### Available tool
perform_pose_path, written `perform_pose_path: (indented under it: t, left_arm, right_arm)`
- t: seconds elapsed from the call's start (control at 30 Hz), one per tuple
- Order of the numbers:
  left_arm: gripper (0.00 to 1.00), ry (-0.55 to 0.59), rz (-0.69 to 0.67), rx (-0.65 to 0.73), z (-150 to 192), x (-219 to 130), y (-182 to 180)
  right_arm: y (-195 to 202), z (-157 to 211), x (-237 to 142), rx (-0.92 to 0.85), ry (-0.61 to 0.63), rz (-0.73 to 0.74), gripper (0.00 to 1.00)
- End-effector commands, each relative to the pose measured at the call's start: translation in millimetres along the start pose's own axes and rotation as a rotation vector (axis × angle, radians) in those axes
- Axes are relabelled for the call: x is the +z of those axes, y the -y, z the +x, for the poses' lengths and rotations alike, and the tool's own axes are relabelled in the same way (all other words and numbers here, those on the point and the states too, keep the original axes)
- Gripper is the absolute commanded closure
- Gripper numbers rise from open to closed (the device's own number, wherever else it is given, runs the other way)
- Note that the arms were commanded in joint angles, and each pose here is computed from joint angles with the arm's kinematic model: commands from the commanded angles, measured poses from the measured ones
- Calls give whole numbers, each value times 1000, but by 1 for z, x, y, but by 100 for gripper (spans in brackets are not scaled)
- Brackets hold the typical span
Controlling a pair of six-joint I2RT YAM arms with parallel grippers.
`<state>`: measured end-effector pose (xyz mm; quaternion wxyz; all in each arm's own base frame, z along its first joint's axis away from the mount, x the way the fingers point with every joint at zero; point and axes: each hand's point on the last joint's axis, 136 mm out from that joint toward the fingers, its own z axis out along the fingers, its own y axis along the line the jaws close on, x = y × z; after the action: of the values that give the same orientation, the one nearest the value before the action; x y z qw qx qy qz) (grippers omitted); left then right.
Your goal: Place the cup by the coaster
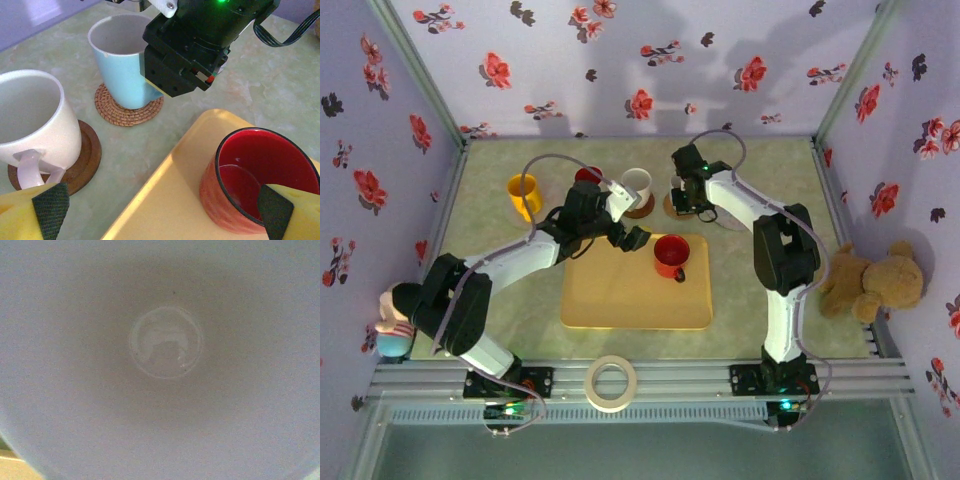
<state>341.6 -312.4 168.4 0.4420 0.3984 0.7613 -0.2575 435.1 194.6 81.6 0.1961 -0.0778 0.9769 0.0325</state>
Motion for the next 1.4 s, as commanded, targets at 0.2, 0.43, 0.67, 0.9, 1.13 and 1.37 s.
perform_pose_path:
  t: [0.2, 0.43, 0.67, 0.9, 1.13, 1.37]
  left_arm:
    - [0, 17, 22, 30, -9, 2, -1]
    - [0, 20, 23, 28, -11, 1, 0]
    - [0, 20, 22, 27, -11, -2, 1]
    - [0, 26, 19, 29, -14, -3, 1]
    - [0, 34, 21, 29, -19, -2, 0]
    - [0, 43, 19, 25, -25, -2, -1]
  right_arm:
    - [3, -14, -2, 27, 51, 9, 83]
    - [4, -13, -1, 13, 57, 17, 73]
    - [3, -11, -6, 31, 70, 11, 65]
    - [0, -6, -16, 29, 77, -3, 50]
    - [-4, -5, -32, 28, 88, -29, 31]
    - [-6, -5, -54, 14, 109, -28, 2]
